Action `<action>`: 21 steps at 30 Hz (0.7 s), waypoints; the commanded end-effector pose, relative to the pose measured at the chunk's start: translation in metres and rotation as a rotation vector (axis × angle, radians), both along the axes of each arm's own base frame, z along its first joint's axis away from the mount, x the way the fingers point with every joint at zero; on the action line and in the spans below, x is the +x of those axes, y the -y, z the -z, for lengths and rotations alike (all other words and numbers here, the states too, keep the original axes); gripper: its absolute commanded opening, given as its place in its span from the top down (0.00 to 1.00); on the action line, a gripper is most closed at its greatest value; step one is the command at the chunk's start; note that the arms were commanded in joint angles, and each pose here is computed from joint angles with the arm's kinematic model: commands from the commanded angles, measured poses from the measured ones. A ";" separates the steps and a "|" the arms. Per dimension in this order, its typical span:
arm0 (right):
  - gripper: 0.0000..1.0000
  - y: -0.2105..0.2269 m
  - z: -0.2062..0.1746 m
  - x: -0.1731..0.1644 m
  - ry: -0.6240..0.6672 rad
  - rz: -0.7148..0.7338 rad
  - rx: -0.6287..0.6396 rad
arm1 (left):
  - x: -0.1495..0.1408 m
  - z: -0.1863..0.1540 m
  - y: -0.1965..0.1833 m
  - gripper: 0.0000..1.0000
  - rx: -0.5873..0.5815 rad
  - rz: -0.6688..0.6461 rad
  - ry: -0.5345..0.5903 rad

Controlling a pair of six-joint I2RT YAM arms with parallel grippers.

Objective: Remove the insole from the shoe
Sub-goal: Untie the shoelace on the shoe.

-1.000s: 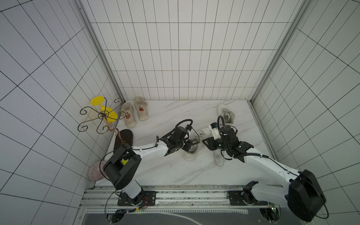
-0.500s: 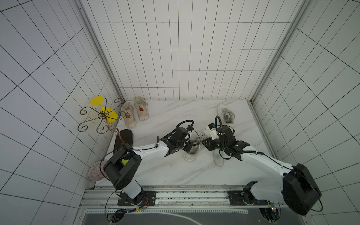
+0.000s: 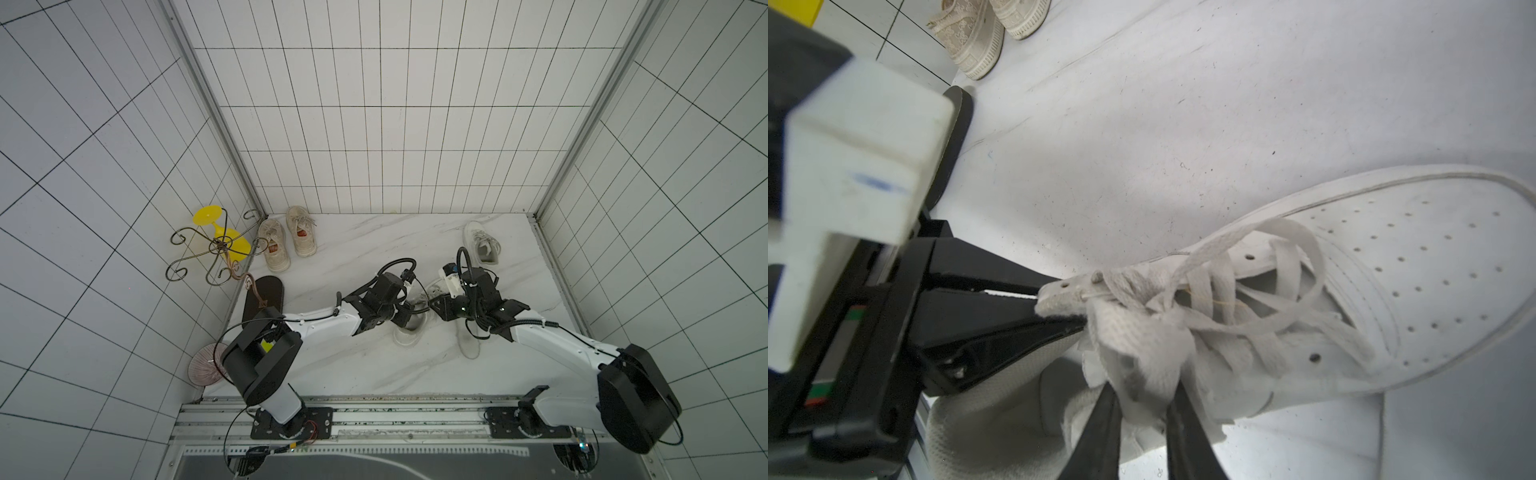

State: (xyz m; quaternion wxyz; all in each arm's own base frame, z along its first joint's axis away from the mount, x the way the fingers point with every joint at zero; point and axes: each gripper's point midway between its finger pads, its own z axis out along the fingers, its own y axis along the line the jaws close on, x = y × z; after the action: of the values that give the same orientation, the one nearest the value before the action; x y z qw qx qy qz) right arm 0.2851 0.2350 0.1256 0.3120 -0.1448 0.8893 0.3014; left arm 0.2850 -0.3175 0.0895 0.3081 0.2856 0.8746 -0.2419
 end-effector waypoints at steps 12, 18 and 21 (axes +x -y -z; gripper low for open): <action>1.00 0.013 -0.027 0.012 0.091 0.083 -0.042 | 0.025 0.003 -0.053 1.00 0.046 -0.259 0.018; 1.00 0.018 -0.031 0.015 0.100 0.113 -0.050 | 0.027 0.001 -0.062 1.00 -0.008 -0.269 -0.012; 1.00 0.018 -0.033 0.015 0.103 0.118 -0.043 | 0.027 0.001 -0.062 1.00 -0.007 -0.268 -0.012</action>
State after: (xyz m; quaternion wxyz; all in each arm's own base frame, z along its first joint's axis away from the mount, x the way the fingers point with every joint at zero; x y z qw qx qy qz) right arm 0.2901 0.2235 0.1393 0.3483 -0.1307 0.8881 0.2698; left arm 0.3047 -0.2702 0.0874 0.3225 0.1897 0.9010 -0.2197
